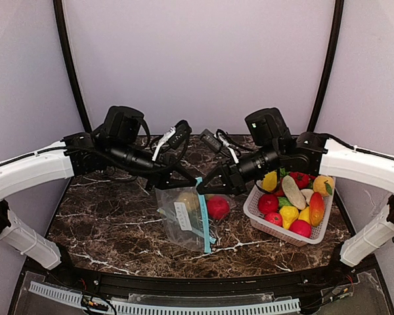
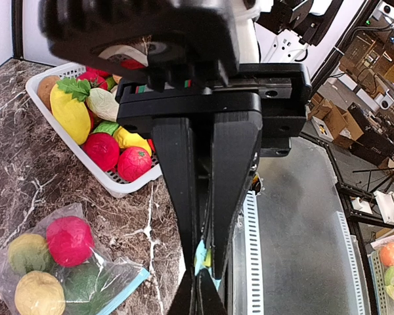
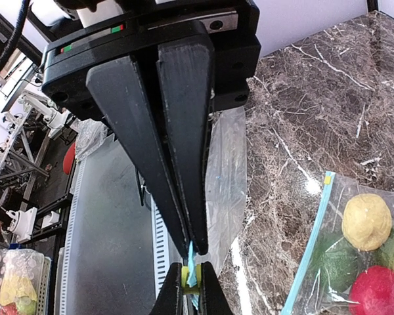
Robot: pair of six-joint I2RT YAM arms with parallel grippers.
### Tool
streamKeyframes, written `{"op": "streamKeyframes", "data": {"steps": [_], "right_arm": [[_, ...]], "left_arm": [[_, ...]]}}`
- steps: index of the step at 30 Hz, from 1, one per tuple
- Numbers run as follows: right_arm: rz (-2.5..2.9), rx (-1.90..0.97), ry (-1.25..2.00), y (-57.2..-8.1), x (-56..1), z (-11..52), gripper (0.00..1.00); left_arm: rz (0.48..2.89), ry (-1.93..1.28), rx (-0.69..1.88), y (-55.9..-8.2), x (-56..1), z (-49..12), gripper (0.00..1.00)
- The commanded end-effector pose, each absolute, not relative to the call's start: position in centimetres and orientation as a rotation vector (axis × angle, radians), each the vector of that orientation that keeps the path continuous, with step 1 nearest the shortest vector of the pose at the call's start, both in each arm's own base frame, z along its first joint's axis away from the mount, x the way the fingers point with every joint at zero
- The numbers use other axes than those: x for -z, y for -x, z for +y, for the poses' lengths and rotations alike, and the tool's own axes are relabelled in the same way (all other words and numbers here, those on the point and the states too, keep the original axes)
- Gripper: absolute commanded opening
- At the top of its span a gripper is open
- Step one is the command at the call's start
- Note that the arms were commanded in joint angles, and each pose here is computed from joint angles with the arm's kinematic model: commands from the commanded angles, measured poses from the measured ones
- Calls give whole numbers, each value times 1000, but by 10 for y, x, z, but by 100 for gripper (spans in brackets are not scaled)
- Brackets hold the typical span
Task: Place the food in the zip-top bag and seal the zipper
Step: Unzip the zipper from the zipper food storage bag.
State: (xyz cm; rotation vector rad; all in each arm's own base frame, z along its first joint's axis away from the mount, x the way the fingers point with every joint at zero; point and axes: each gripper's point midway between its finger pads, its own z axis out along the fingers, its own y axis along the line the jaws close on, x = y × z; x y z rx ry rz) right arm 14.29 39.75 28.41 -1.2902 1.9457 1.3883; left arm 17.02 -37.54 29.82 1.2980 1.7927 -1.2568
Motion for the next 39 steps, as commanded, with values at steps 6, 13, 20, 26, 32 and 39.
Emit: {"op": "streamKeyframes", "data": {"steps": [6, 13, 20, 26, 32, 39], "right_arm": [[2001, -1387, 1292, -133, -272, 390, 5], [2009, -1383, 1287, -133, -270, 389, 6], [2021, -1385, 1284, -134, -267, 389, 7], [2036, -1387, 1282, -132, -264, 388, 7], [2042, -1389, 1281, -131, -263, 388, 7], [2057, -1389, 1277, -130, -259, 387, 8]], "left_arm": [[1704, -1159, 1222, -191, -337, -362, 1], [1706, -1123, 1211, -197, -343, -355, 1], [1720, -1089, 1181, -204, -344, -348, 1], [1722, -1058, 1152, -211, -348, -341, 1], [1728, -1040, 1133, -215, -349, -336, 1], [1736, -1005, 1086, -223, -353, -326, 1]]}}
